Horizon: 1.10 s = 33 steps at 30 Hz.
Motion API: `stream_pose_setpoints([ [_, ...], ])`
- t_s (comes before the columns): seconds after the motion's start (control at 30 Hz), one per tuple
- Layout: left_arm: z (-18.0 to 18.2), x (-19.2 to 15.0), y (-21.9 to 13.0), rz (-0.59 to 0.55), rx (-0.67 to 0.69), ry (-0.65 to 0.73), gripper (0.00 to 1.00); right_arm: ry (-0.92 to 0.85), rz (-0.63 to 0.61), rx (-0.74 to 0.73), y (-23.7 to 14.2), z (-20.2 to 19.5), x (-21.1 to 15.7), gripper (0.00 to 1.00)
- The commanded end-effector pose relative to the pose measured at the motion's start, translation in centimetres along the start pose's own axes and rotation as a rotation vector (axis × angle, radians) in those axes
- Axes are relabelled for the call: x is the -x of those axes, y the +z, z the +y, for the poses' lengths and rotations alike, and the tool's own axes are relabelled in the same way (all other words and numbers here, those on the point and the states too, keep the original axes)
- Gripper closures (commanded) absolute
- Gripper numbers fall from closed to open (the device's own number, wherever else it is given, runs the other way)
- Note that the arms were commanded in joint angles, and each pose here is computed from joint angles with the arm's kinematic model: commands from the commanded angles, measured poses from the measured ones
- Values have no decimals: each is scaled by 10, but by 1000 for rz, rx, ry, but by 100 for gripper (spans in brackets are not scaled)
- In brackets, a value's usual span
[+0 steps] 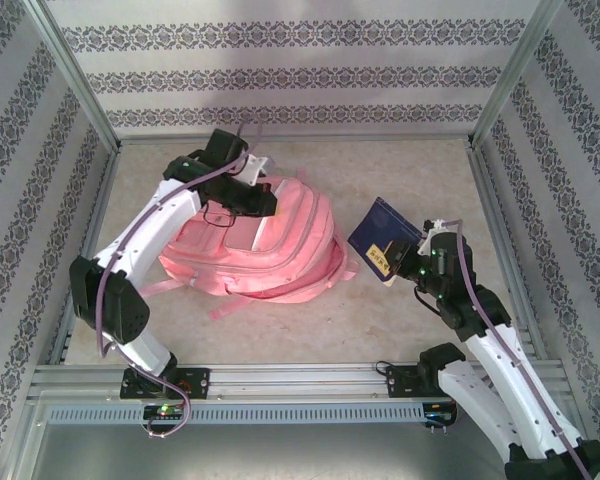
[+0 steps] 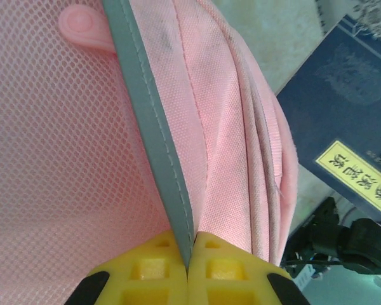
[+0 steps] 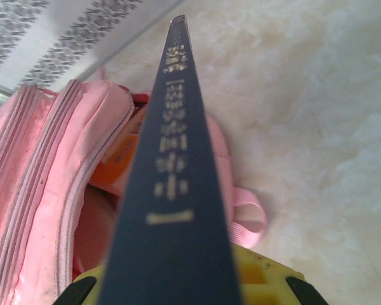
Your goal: Pack books, pencil case, and school supplies into a backpack
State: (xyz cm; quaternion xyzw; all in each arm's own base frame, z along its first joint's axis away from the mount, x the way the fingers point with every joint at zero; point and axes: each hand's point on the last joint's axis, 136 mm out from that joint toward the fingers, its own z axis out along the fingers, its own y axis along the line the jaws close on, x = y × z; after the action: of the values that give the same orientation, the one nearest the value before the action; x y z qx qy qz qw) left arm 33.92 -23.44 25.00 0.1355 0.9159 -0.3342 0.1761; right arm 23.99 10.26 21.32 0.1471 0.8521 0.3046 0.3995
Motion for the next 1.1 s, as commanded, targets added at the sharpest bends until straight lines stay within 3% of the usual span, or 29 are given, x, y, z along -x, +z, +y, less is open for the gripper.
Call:
stream_pose_setpoints([
  [0.0,-52,8,-40,-64,-177,129,100,-52,-30,153,-12,36,14,100],
  [0.37,-60,33,-108,-230,-402,90,100,-3,180,415,-4,75,-27,100],
  [0.77,-68,36,-115,-242,-468,97,100,259,321,602,17,114,-40,100],
  [1.07,-73,33,-119,-245,-496,100,100,234,397,606,66,151,-48,100],
])
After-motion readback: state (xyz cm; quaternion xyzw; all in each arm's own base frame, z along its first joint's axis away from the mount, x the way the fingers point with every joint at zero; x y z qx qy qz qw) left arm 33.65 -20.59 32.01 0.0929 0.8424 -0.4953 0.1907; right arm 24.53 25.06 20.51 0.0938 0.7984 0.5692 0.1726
